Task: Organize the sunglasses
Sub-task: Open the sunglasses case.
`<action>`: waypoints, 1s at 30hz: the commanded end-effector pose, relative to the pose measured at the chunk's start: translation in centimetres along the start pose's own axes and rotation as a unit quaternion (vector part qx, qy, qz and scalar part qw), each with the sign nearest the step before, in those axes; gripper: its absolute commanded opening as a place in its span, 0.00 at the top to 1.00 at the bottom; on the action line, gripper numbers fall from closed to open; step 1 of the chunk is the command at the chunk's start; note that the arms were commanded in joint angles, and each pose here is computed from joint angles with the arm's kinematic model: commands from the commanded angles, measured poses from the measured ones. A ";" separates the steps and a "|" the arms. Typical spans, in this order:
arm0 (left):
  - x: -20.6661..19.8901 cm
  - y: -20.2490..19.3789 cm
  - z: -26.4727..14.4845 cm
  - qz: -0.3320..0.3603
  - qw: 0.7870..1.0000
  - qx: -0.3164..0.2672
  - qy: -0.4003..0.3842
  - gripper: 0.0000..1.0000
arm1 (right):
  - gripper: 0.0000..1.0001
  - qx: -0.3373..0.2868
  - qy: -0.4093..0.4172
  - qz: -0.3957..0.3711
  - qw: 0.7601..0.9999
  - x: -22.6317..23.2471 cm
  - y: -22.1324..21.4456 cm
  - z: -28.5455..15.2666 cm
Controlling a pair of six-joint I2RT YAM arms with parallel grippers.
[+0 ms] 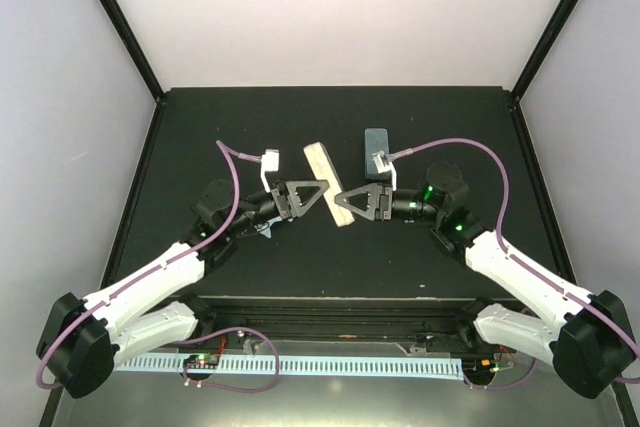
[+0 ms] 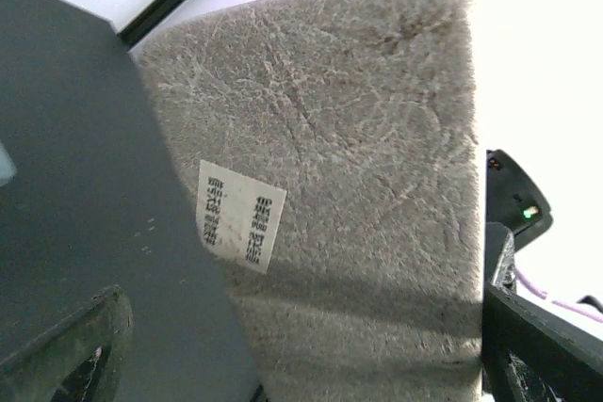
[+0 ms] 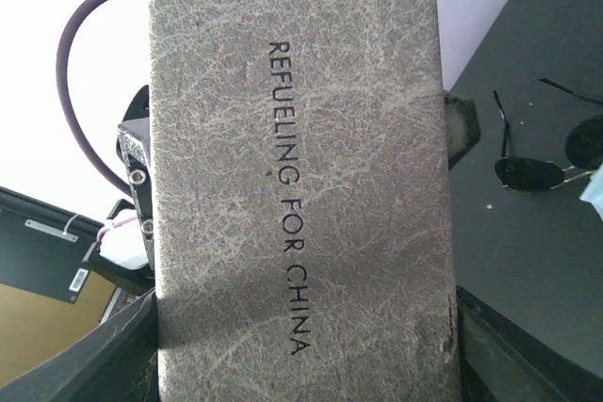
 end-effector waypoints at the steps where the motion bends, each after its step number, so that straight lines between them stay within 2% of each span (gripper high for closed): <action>1: -2.6 0.9 0.7 0.012 0.997 0.013 -0.072 0.01 | 0.49 0.006 0.050 -0.048 0.998 3.3 1.3 -0.1; 5: -3.6 0.8 0.9 0.031 0.993 0.032 -0.106 0.02 | 0.52 -0.003 0.063 -0.039 0.997 3.4 1.5 -0.1; 11: -3.6 0.8 1.2 0.046 0.994 0.050 -0.091 0.24 | 0.54 -0.029 0.087 -0.024 0.996 4.7 1.9 -0.6; 13: -3.4 0.7 1.1 0.055 0.994 0.047 -0.085 0.28 | 0.55 -0.047 0.093 -0.019 0.994 5.3 2.2 -1.0; 21: -2.8 0.5 1.0 0.086 0.993 0.049 -0.070 0.31 | 0.61 -0.143 0.112 0.027 0.983 7.7 3.2 -3.3; 26: -1.9 0.6 0.8 0.102 0.994 0.032 -0.033 0.29 | 0.70 -0.173 0.126 0.050 0.976 8.5 3.5 -4.2; 30: -1.1 0.8 0.6 0.101 0.995 0.011 0.010 0.28 | 0.72 -0.188 0.129 0.056 0.972 9.1 3.6 -4.8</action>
Point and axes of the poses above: each gripper's point midway between its finger pads, its own z axis out along the fingers, its own x axis along the line the jaws close on, y = z × x, the point moved 8 cm from there along -z, back along the fingers, and after that the axes turned 14 degrees about -z, right-handed, at the moved point
